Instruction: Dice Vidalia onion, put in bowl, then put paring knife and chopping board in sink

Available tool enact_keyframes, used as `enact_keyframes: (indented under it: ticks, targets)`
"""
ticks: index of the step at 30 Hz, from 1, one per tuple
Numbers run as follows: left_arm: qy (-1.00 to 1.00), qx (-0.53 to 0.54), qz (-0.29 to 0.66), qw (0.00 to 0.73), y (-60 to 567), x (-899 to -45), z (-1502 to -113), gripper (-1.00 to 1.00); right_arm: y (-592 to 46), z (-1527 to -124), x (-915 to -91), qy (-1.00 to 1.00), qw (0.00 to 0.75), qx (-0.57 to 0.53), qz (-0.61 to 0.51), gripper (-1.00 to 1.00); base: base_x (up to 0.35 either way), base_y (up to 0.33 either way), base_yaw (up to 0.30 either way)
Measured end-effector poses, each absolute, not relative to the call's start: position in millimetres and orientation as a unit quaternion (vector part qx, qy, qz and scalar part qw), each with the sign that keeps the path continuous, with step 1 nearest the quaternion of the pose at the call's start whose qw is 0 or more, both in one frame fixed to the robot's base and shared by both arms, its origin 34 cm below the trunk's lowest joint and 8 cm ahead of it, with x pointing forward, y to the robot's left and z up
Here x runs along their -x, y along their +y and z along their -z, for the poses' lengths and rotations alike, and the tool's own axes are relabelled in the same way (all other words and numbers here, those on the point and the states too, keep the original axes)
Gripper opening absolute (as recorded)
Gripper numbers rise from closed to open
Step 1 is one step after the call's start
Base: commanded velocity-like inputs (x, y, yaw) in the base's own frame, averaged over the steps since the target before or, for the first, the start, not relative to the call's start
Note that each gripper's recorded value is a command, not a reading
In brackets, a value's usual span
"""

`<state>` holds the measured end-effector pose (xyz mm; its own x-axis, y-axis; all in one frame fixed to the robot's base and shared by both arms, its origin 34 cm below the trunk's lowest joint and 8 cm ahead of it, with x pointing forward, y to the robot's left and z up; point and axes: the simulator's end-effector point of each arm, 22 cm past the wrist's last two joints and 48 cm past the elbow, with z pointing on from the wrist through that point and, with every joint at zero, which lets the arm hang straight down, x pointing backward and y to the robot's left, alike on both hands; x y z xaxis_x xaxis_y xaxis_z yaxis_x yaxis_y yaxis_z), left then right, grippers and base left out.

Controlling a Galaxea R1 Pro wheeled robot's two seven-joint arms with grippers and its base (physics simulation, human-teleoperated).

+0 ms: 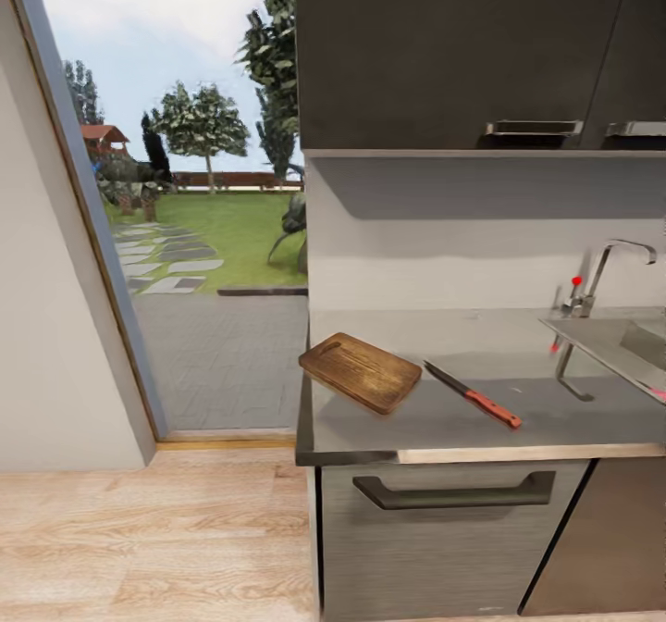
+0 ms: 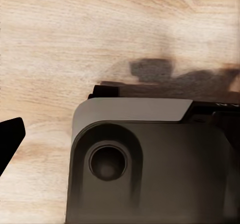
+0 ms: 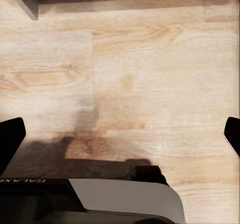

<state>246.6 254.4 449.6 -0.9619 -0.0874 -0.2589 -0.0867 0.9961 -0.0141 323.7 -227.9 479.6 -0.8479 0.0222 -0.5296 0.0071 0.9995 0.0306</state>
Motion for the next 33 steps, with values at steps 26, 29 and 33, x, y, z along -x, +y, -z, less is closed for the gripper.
enact_keyframes:
  ticks: [26,29,33]
  targets:
    - [0.991,0.043,-0.004,0.13,262.9,-245.7,-449.4,1.0,-225.2,-485.4,-335.4,0.956,0.293,-0.007,-0.016,1.0,0.0,-0.001,0.0]
    - [0.991,0.043,-0.004,0.13,262.9,-245.7,-449.4,1.0,-225.0,-485.3,-335.2,0.956,0.293,-0.007,-0.016,1.0,0.0,0.0,0.0]
    - [0.99,0.043,-0.004,0.131,263.0,-246.6,-449.6,1.0,-224.7,-485.3,-335.2,0.956,0.293,-0.007,-0.016,1.0,0.0,0.0,0.0]
